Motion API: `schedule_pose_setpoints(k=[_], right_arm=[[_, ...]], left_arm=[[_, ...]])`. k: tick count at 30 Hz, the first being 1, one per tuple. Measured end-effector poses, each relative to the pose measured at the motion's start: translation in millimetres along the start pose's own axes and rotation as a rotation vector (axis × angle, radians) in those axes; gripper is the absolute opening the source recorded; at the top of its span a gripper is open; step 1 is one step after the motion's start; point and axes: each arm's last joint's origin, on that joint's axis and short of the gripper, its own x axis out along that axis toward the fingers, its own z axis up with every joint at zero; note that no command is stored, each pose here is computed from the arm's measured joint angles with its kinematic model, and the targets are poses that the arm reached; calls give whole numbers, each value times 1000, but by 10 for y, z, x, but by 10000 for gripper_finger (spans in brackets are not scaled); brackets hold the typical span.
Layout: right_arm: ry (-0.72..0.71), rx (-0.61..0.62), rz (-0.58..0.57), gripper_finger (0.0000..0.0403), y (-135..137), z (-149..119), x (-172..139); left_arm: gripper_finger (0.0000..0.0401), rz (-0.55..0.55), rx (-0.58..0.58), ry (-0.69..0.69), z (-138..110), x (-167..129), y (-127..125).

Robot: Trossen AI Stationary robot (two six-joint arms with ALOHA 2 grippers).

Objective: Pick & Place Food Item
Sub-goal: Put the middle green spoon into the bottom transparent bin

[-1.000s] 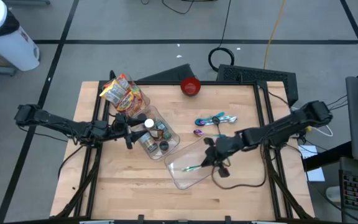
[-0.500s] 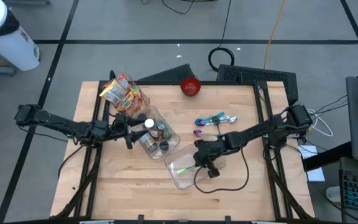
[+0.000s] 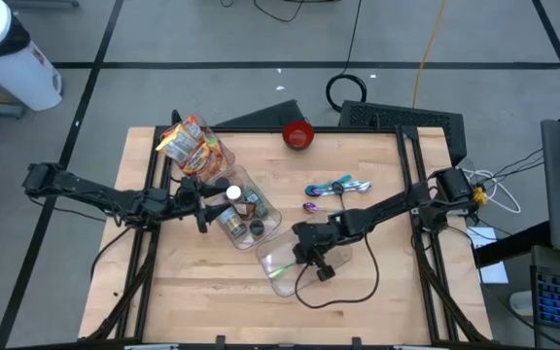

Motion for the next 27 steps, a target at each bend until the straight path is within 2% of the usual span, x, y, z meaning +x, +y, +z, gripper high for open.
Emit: schedule_pose_setpoints(k=[12, 21, 27], right_arm=[[-114, -127, 1, 4, 142, 143, 19], [-172, -138, 20, 4, 144, 196, 11], [-123, -123, 12, 4, 132, 153, -2]], left_arm=[[312, 0, 0, 0, -1, 0, 1], [312, 0, 0, 1, -2, 0, 1], [312, 0, 0, 1, -2, 0, 1]])
